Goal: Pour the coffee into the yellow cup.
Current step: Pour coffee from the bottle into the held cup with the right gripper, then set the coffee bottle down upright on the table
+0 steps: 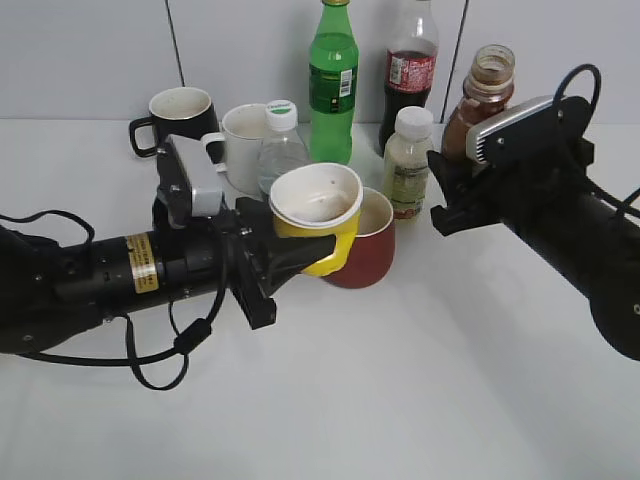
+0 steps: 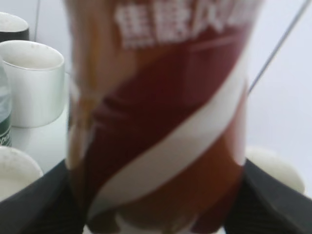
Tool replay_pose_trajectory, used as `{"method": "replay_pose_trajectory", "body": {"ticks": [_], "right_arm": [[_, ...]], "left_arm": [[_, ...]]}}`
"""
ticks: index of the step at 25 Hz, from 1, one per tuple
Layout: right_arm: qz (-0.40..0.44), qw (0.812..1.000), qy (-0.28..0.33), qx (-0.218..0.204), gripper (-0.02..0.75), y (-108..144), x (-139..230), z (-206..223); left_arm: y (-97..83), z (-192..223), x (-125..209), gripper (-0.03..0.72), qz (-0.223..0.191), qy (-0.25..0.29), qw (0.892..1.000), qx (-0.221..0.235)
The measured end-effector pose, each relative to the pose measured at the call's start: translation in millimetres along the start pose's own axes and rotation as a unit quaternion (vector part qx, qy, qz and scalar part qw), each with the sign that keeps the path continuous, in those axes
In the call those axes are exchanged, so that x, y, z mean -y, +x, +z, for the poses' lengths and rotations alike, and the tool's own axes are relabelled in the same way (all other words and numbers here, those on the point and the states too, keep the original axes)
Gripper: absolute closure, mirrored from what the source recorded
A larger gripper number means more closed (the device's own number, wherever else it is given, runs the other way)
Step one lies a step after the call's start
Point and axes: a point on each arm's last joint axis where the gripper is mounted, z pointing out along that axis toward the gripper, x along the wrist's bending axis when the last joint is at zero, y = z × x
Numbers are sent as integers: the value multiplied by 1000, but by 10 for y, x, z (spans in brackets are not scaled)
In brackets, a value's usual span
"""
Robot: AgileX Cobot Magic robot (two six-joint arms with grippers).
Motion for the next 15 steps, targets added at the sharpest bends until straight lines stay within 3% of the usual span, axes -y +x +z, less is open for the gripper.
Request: {"method": "replay_pose_trajectory", "body": {"ticks": [7,15], "right_arm": [[90,994,55,27,228,-115,243,-200],[98,989,102,53,228,-204,582,-206]], "left_arm": [[182,-301,-136,413,-1,-13,998,-58],[467,-614,-90,413,-33,-10,986,-161]]}}
